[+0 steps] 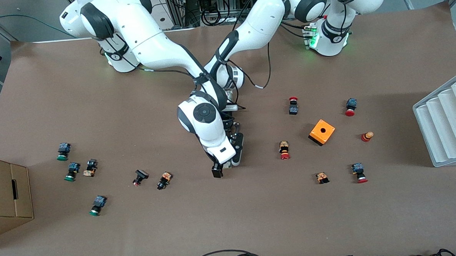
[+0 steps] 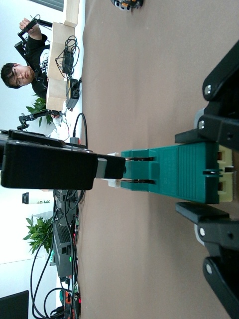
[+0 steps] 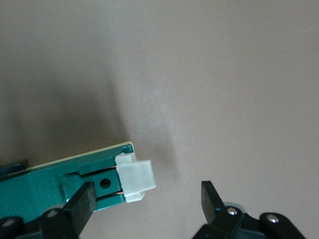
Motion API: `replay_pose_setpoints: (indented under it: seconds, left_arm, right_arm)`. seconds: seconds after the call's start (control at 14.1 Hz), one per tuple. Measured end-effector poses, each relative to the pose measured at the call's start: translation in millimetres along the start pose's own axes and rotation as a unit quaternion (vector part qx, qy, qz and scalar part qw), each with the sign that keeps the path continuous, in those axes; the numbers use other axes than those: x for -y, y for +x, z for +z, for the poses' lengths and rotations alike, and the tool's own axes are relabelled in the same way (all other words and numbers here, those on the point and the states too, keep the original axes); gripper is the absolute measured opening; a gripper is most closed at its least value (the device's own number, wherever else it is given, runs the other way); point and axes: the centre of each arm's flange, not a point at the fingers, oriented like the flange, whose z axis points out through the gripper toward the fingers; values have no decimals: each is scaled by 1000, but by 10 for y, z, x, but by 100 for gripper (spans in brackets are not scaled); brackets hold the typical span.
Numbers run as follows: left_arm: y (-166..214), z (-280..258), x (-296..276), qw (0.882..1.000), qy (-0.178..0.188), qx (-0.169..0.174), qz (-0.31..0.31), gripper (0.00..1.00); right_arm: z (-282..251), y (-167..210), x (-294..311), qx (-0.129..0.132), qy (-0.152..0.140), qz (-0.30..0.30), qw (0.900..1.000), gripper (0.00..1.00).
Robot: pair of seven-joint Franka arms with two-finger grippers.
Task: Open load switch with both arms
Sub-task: 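Close the right gripper around the white lever of the switch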
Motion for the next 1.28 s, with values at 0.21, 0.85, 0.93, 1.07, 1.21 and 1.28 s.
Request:
replay_pose_setpoints:
  seconds: [0.21,0.85,0.93,1.07,1.21,1.28]
  left_arm:
    - [-16,3,4,1000,-2,-2,3,54]
    - [-126,4,2,1000,-2,-1,6,54]
    - [-125,4,1,1000,-2,-1,5,54]
    - [-124,4,0,1000,-2,-1,3,54]
    - [-124,2,-1,1000,-2,-1,2,54]
    - [-124,2,-2,1000,-2,-1,2,54]
  right_arm:
    - [-3,2,-3,0,0,0,1000,95]
    - [-5,8,-3,-1,-1,0,1000,94]
    - [-6,12,3,-1,0,0,1000,93]
    - [-6,38,37,-2,0,-3,1000,93]
    - [-1,57,67,-2,1,-5,1000,93]
    - [1,61,74,-2,1,-6,1000,93]
